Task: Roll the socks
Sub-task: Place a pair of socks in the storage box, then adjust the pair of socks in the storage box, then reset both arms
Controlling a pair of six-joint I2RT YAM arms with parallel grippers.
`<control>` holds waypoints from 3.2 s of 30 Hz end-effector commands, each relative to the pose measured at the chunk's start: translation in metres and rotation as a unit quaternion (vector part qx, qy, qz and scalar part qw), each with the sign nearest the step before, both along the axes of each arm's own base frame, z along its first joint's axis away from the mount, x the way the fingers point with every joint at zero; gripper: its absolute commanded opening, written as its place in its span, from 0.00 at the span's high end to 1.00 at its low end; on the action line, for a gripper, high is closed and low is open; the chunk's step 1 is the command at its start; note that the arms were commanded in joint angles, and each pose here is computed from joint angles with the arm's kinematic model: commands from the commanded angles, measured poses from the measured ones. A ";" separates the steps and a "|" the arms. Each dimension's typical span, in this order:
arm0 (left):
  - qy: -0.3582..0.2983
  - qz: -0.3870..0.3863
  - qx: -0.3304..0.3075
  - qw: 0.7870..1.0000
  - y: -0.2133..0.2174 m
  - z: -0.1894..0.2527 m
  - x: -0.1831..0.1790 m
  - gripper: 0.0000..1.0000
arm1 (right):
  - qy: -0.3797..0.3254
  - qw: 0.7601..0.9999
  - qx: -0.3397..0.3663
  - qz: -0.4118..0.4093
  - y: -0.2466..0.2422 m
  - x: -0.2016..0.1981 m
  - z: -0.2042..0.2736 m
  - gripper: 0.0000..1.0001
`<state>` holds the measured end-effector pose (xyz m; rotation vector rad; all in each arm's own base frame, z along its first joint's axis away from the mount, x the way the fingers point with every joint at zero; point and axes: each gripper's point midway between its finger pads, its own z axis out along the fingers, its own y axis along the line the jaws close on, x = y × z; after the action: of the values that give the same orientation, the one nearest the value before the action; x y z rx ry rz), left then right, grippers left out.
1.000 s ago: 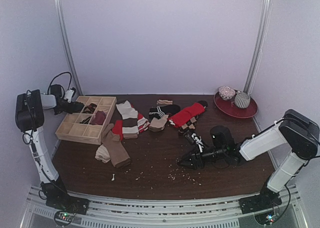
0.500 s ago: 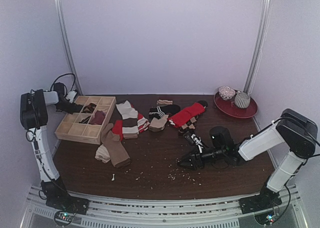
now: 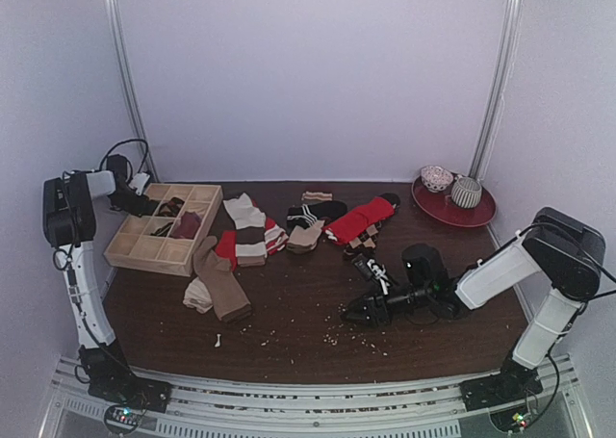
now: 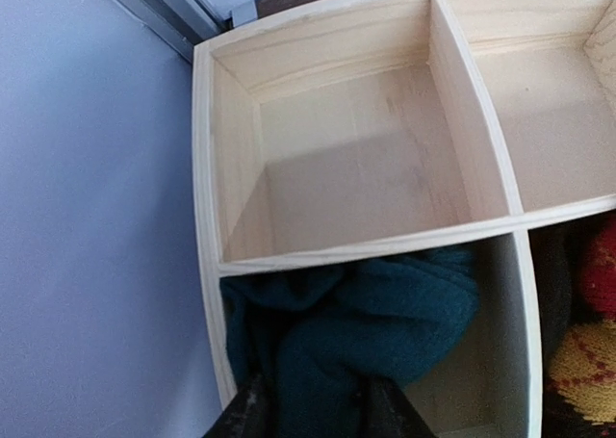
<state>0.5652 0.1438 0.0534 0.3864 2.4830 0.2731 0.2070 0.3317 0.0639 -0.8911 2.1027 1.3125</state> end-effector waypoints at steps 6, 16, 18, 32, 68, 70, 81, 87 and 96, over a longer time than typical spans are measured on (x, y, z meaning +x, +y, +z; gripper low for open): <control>0.009 0.026 0.001 1.000 0.015 0.015 -0.014 0.59 | -0.018 1.000 0.017 0.001 0.003 0.006 0.016 0.45; -0.016 0.035 0.003 0.999 0.016 0.045 -0.012 0.47 | -0.023 1.000 0.019 0.001 0.002 0.005 0.020 0.45; -0.025 0.035 0.005 0.999 0.016 0.055 -0.012 0.43 | -0.024 1.000 0.018 0.002 0.002 0.005 0.021 0.45; -0.105 0.002 -0.037 0.994 -0.005 0.128 -0.002 0.56 | -0.021 1.000 0.015 0.000 0.003 0.006 0.019 0.45; 0.153 0.098 0.109 0.977 0.018 -0.043 -0.026 0.85 | -0.002 1.000 0.010 -0.001 0.002 0.008 0.005 0.45; 0.159 0.097 0.108 0.977 0.017 -0.049 -0.028 0.85 | -0.005 1.000 0.010 -0.003 0.001 0.008 0.006 0.44; -0.077 0.065 0.024 0.995 -0.014 0.096 0.019 0.36 | -0.026 1.000 0.005 -0.016 -0.001 0.015 0.016 0.44; -0.153 0.032 -0.002 0.988 -0.041 0.171 0.020 0.02 | -0.040 0.999 0.006 -0.022 -0.002 0.017 0.027 0.44; -0.268 -0.019 -0.078 0.960 -0.125 0.264 -0.020 0.02 | -0.102 0.985 -0.078 -0.113 -0.024 0.063 0.055 0.00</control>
<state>0.5612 0.0691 0.2707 0.2461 2.1064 0.2936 0.2379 0.3271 0.0981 -0.8696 2.0740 1.1417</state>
